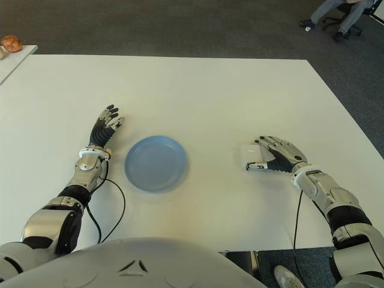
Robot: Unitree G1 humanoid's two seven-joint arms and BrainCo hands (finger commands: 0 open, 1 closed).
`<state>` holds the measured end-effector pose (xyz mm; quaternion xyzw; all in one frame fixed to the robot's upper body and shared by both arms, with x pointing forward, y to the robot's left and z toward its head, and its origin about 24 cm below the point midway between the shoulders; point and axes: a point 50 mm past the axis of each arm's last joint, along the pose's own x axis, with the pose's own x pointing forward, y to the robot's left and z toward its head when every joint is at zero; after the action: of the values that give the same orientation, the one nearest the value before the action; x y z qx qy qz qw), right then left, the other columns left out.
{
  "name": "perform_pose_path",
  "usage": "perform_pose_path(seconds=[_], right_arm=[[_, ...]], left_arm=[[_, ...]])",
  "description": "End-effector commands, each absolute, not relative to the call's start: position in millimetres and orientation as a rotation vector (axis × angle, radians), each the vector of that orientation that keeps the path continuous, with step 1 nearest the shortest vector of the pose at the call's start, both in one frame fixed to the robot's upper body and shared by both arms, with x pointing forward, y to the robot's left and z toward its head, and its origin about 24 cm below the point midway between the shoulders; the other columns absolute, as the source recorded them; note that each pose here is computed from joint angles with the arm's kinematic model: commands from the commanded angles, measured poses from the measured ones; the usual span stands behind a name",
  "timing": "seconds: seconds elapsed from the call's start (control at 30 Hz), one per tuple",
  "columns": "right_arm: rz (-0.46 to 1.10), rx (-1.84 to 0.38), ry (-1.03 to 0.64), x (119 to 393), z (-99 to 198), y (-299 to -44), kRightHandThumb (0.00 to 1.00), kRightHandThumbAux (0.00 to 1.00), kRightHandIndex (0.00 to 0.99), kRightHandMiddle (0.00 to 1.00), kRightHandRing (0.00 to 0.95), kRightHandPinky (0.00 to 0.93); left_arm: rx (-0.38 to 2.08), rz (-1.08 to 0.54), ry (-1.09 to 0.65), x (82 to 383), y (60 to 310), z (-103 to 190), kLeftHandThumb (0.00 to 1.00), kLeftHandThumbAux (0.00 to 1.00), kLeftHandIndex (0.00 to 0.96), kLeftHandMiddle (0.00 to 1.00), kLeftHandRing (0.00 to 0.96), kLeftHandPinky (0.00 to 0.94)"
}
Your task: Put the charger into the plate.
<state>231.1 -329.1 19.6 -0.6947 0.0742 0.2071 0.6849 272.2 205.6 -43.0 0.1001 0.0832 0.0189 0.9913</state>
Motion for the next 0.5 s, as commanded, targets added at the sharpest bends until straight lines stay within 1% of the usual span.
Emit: perform_pose_path(seconds=[0.03,0.5], right_arm=[[0.514,-1.542,0.203,222.2,10.7,-328.1,0.363,0.188,0.0,0.0,0.0,0.0],[0.509,-1.461,0.14,221.3,10.7,-326.3,0.416,0.256,0.0,0.0,0.0,0.0]], left_arm=[[0.202,0.006,0.382,236.5,206.5,-81.0,0.0,0.537,0.055,0.129,0.12,0.119],[0.206,0.005,0.392,236.2,208.0,-81.5,0.0,0.537,0.059,0.127,0.118,0.11]])
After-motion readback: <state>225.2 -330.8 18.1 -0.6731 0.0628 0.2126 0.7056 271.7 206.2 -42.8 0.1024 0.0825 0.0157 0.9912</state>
